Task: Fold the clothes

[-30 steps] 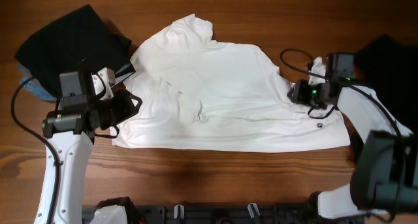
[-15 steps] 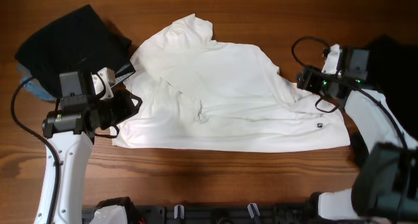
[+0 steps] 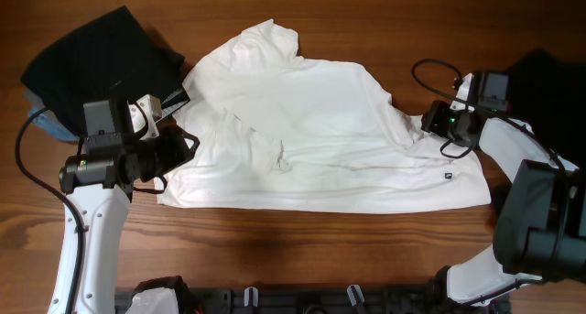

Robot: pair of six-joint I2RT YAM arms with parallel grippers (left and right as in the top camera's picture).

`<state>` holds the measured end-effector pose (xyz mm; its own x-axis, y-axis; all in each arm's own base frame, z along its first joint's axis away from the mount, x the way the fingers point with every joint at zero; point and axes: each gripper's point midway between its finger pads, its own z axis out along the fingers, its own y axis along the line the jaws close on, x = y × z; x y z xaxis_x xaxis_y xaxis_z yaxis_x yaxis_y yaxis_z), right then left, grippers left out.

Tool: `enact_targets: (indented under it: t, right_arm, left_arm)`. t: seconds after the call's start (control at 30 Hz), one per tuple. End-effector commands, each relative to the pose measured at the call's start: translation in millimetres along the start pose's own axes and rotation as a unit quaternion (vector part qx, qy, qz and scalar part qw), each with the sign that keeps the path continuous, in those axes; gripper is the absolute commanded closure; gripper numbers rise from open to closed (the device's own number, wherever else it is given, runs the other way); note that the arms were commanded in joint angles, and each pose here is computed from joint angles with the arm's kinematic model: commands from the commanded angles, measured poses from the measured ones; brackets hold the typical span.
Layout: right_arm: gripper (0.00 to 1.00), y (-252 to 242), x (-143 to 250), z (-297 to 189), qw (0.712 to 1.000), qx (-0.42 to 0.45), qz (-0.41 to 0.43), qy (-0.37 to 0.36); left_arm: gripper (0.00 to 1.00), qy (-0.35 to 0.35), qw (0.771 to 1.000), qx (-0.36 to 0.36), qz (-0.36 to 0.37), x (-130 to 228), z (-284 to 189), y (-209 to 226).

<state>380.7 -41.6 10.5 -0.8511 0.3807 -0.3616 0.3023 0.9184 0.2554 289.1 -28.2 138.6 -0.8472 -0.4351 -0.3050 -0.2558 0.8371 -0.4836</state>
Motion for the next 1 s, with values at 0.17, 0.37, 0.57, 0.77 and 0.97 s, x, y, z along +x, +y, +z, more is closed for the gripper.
enact_targets:
  t: [0.17, 0.37, 0.57, 0.77, 0.97]
  right_arm:
    - [0.59, -2, 13, 29, 1.000, -0.012, 0.004, 0.028]
    - [0.89, -2, 0, 26, 1.000, -0.011, -0.001, 0.006]
    - [0.96, 9, -41, -3, 0.998, -0.017, -0.012, -0.055]
    - [0.96, 5, -93, -47, 0.991, -0.013, -0.007, -0.137]
    - [0.96, -15, -126, -66, 0.979, 0.006, 0.006, -0.206]
  left_arm:
    - [0.59, -0.009, 1.000, 0.010, 0.018, -4, -5, -7]
    - [0.60, -0.009, 1.000, 0.010, 0.018, -4, -5, -7]
    - [0.59, -0.009, 1.000, 0.010, 0.018, -4, -5, -7]
    - [0.59, -0.009, 1.000, 0.010, 0.018, -4, -5, -7]
    - [0.59, -0.009, 1.000, 0.010, 0.018, -4, -5, -7]
